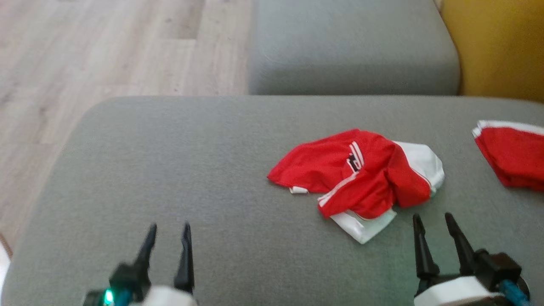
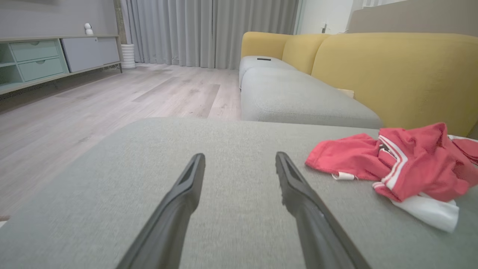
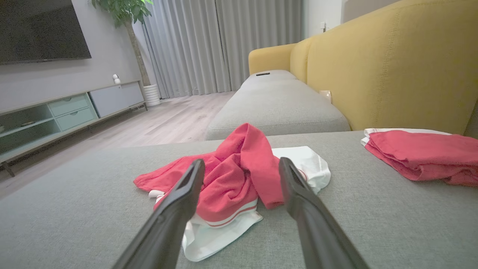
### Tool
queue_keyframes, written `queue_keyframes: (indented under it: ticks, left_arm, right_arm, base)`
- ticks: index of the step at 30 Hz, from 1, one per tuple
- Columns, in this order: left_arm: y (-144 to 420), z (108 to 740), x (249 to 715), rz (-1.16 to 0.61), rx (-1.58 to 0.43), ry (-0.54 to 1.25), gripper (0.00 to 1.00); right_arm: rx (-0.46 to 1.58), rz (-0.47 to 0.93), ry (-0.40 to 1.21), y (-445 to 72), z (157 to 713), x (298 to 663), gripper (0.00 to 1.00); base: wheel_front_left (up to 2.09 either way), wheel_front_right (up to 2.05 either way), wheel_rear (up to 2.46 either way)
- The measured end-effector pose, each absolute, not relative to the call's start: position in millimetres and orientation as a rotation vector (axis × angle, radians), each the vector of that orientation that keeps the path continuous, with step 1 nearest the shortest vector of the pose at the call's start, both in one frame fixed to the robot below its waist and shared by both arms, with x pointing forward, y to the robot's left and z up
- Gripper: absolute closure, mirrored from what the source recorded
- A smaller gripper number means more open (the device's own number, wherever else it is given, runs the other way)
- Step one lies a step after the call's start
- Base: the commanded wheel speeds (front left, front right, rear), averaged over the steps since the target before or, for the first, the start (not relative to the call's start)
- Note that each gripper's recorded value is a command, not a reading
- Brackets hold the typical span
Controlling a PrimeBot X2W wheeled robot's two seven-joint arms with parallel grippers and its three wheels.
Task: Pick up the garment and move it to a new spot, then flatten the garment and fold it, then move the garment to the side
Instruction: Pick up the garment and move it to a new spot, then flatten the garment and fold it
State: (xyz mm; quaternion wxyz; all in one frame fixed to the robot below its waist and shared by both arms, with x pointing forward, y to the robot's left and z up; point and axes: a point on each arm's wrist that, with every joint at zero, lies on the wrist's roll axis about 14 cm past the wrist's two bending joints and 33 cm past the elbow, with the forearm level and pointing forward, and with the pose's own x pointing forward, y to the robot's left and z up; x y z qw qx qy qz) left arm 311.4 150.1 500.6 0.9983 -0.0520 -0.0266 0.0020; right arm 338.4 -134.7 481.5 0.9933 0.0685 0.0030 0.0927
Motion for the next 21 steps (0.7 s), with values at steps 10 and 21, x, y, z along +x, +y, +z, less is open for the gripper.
queue_keyframes:
  ticks: [10, 21]
  left_arm:
    - [164, 489, 254, 0.073, -0.102, -0.048, 0.0]
    - [168, 498, 254, 0.061, -0.077, -0.086, 0.0]
  right_arm:
    - [0.098, 0.255, 0.024, -116, 476, 320, 0.0]
    - [0.109, 0.244, 0.032, -120, 472, 309, 0.0]
  base:
    - [0.0, 0.0, 0.0]
    - [0.0, 0.0, 0.0]
